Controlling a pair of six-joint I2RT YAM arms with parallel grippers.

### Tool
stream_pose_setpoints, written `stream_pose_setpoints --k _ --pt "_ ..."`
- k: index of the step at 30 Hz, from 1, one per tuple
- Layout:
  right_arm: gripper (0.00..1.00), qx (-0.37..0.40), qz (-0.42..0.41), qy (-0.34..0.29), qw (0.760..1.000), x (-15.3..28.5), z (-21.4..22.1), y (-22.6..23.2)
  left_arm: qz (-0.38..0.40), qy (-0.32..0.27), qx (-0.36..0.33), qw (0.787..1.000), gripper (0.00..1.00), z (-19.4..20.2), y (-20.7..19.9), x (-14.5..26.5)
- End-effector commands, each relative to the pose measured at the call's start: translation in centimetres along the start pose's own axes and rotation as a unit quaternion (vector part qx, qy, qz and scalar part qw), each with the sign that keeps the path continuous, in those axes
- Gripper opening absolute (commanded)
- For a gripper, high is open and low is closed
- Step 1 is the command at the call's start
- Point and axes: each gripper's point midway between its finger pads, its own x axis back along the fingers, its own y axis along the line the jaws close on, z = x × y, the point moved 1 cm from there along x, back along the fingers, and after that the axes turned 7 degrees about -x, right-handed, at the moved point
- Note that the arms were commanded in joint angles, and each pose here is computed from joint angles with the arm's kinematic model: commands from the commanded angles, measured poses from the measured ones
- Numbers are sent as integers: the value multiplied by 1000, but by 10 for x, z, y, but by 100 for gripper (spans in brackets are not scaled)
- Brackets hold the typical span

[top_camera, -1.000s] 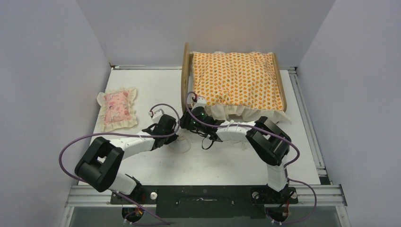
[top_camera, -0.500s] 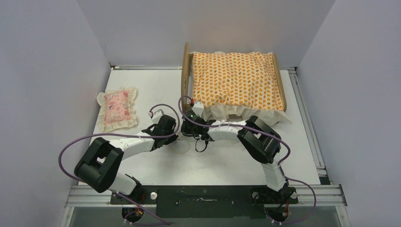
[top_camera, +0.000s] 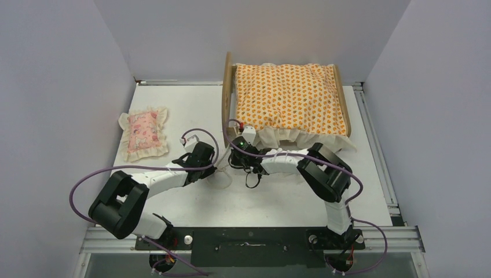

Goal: Set up the pet bed

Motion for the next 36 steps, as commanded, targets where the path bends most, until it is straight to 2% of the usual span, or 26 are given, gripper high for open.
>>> stream_pose_setpoints --k 1,5,8,10,15,20,22,24,27,31,36 --pt "5 3 -51 -40 998 38 -37 13 -99 52 -35 993 0 32 57 4" --pt "5 17 -87 -40 995 53 -34 11 -106 46 -29 993 0 29 62 6" --pt "7 39 -122 -18 992 56 -21 17 -103 47 -28 993 0 29 61 6" --pt "19 67 -127 -11 990 60 -8 22 -98 49 -26 994 0 30 59 6" --pt "35 132 -135 -8 982 69 21 31 -90 50 -23 994 0 30 56 7" --pt "48 174 -99 3 980 58 46 17 -90 46 -23 995 0 28 56 9" --pt "50 189 -77 8 979 53 55 7 -94 43 -25 994 0 26 58 10" --pt "46 202 -54 17 978 47 62 -5 -99 40 -26 994 0 24 59 10" --pt "33 218 -31 32 975 47 70 -23 -106 36 -25 993 0 20 61 10" --pt "6 229 11 30 973 61 65 -48 -116 34 -24 992 0 15 66 9" --pt "5 211 65 20 975 90 45 -80 -130 29 -16 991 0 6 73 9"
